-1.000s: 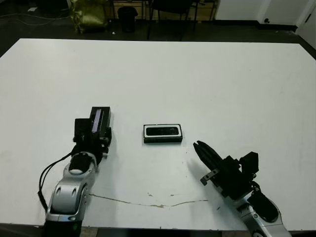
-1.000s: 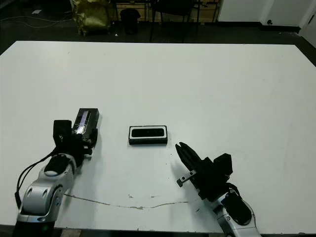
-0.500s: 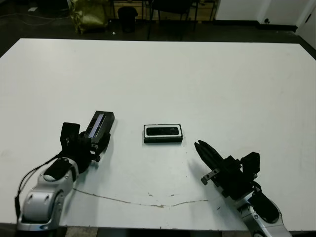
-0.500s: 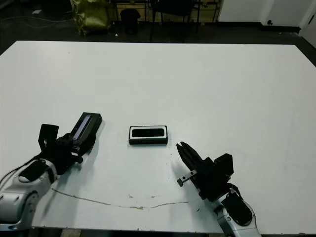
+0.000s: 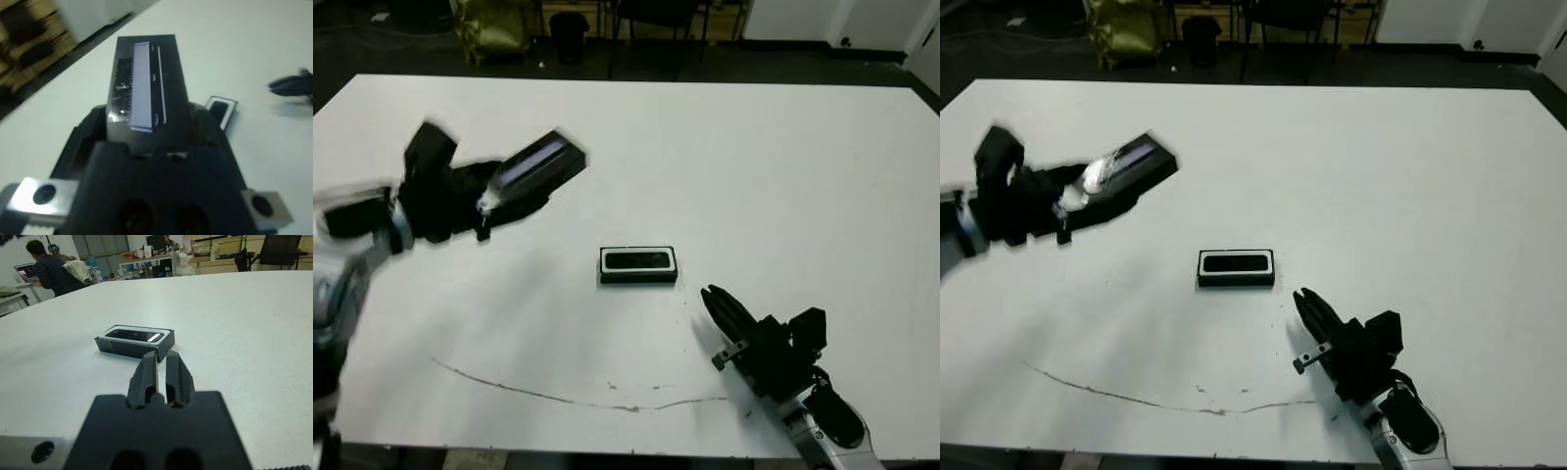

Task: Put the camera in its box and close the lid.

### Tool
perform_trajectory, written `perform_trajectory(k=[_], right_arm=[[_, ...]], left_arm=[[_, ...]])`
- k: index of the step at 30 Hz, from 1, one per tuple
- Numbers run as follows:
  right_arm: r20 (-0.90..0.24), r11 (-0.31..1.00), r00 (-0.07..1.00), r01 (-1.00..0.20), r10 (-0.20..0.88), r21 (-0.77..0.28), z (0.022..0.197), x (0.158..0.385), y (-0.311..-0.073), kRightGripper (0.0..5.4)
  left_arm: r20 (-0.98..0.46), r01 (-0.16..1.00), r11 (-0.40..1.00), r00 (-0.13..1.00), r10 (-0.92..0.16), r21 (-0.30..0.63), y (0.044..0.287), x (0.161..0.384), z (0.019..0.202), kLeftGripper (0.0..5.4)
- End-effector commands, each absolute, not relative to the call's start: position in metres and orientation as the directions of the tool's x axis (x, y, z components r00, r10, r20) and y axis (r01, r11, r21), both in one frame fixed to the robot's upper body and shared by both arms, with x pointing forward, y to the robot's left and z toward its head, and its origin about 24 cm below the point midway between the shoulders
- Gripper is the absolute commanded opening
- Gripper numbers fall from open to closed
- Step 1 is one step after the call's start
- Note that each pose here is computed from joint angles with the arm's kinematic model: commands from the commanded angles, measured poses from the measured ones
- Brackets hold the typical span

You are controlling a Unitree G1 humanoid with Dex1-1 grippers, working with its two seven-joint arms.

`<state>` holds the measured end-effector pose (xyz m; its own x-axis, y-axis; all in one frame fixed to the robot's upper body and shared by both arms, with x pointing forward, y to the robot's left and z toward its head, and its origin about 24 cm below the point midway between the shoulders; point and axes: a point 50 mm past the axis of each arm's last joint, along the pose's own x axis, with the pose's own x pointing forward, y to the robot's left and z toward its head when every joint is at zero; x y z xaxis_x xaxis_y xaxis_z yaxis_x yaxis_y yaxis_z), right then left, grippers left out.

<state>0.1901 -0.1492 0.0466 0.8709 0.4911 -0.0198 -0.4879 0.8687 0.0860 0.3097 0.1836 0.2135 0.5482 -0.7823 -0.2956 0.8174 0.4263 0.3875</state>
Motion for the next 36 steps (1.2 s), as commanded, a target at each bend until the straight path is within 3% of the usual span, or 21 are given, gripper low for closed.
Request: perform_trajectory(k=[1, 8, 14, 25, 36], right_arm=[[-0.076, 0.878, 0.875, -0.473, 0.478, 0.070, 0.043, 0.188, -0.153, 0.00], [-0.054, 0.868, 0.867, -0.490, 0.495, 0.085, 0.041, 0.193, -0.156, 0.00], [-0.053, 0.867, 0.866, -0.491, 0.497, 0.087, 0.039, 0.193, -0.155, 0.00], [-0.080, 0.870, 0.867, -0.483, 0.491, 0.101, 0.039, 0.190, -0.153, 0.00], [-0.070, 0.871, 0.869, -0.482, 0.489, 0.094, 0.039, 0.190, -0.154, 0.00]], left_arm=[[-0.372, 0.855, 0.308, 0.470, -0.801, 0.416, 0.170, 0.321, 0.213, 2.58], [-0.522, 0.942, 0.041, 0.220, -0.824, 0.333, 0.141, 0.343, 0.199, 2.58], [-0.567, 0.965, -0.049, 0.110, -0.816, 0.258, 0.124, 0.356, 0.190, 2.58], [-0.577, 0.967, -0.073, 0.084, -0.812, 0.244, 0.105, 0.364, 0.169, 2.58], [-0.623, 0.970, -0.102, 0.059, -0.780, 0.220, 0.103, 0.362, 0.152, 2.58]])
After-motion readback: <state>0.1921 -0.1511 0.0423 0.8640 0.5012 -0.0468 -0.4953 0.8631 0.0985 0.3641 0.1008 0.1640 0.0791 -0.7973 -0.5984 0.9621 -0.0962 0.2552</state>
